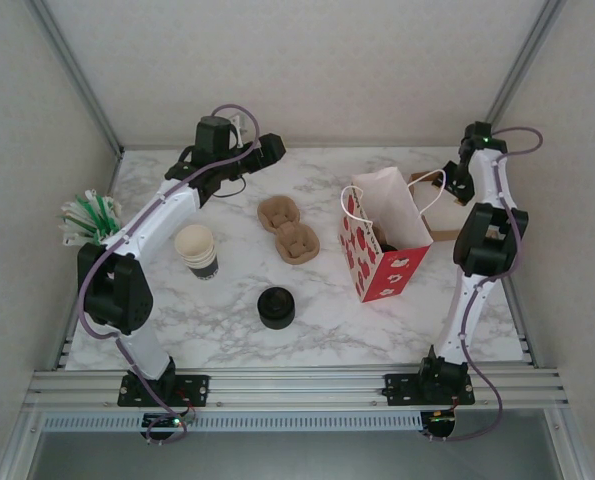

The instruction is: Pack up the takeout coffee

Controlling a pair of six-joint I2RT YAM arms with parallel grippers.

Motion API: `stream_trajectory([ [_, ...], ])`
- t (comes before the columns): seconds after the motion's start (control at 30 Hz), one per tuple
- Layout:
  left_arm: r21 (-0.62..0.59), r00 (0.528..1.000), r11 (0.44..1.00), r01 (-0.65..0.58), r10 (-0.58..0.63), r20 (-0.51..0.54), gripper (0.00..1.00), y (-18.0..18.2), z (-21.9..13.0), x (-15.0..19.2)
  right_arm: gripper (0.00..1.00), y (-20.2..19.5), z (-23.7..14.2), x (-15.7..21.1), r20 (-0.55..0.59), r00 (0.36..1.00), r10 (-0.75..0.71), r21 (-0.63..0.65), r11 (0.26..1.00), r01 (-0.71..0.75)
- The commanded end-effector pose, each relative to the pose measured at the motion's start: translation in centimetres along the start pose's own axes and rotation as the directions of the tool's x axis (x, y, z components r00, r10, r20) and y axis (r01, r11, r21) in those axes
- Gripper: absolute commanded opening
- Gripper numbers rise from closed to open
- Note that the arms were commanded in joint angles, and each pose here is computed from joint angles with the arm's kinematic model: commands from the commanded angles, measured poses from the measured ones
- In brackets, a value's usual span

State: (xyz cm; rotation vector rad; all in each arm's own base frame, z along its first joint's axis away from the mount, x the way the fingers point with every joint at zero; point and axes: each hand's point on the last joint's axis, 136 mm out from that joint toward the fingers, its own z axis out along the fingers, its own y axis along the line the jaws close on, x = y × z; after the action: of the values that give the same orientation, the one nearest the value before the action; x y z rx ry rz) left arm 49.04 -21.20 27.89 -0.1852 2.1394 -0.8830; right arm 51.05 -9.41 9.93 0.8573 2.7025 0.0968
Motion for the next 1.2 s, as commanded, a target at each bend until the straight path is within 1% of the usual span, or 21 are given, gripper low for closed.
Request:
stream_trajectory([
  [0.0, 0.004, 1.000, 1.000, 0.012, -0.012, -0.017, 1.00, 0.9, 1.0, 0.5, 0.57, -0.1, 1.5, 1.0, -0.054, 0.998, -0.013, 0.035, 0.999, 0.015],
  [0.13, 0.007, 1.000, 1.000, 0.014, -0.014, -0.019, 1.00, 0.9, 1.0, 0.6, 0.58, -0.7, 3.6, 2.2, -0.101, 0.995, -0.017, 0.079, 0.997, 0.025],
  [0.4, 0.016, 1.000, 1.000, 0.024, -0.023, -0.021, 1.00, 1.0, 1.2, 0.9, 0.59, -0.8, 6.8, 3.5, -0.165, 0.986, -0.027, 0.101, 0.994, 0.044],
  [0.53, 0.022, 0.999, 0.999, 0.028, -0.027, -0.026, 1.00, 1.0, 1.5, 1.1, 0.58, -0.6, 6.7, 3.4, -0.158, 0.987, -0.039, 0.111, 0.992, 0.057],
  [0.57, 0.023, 0.999, 0.999, 0.027, -0.027, -0.027, 1.00, 0.9, 1.5, 1.1, 0.56, -0.6, 6.6, 3.4, -0.159, 0.986, -0.043, 0.112, 0.992, 0.062],
  [0.6, 0.023, 0.999, 0.999, 0.028, -0.027, -0.027, 1.00, 0.9, 1.5, 1.2, 0.51, -0.5, 6.6, 3.3, -0.157, 0.987, -0.047, 0.110, 0.992, 0.065],
  [0.7, 0.025, 0.999, 0.999, 0.026, -0.025, -0.026, 1.00, 0.9, 1.4, 1.1, 0.30, -0.5, 6.0, 3.1, -0.140, 0.989, -0.050, 0.108, 0.992, 0.066],
  [0.8, 0.025, 0.999, 0.999, 0.022, -0.021, -0.025, 1.00, 0.8, 1.4, 1.0, 0.26, -0.2, 5.0, 2.6, -0.111, 0.993, -0.050, 0.088, 0.994, 0.060],
  [0.97, 0.028, 1.000, 0.999, 0.021, -0.020, -0.024, 1.00, 0.6, 1.2, 1.0, 0.15, 0.6, 3.0, 1.6, -0.070, 0.996, -0.058, 0.060, 0.996, 0.063],
  [1.07, 0.026, 1.000, 0.999, 0.019, -0.019, -0.021, 1.00, 0.6, 1.1, 0.9, 0.06, 0.9, 1.6, 0.9, -0.041, 0.997, -0.063, 0.047, 0.997, 0.065],
  [1.17, 0.024, 1.000, 0.999, 0.020, -0.020, -0.023, 1.00, 0.7, 1.1, 1.0, 0.04, 1.1, 0.4, 0.5, -0.021, 0.998, -0.066, 0.040, 0.997, 0.067],
])
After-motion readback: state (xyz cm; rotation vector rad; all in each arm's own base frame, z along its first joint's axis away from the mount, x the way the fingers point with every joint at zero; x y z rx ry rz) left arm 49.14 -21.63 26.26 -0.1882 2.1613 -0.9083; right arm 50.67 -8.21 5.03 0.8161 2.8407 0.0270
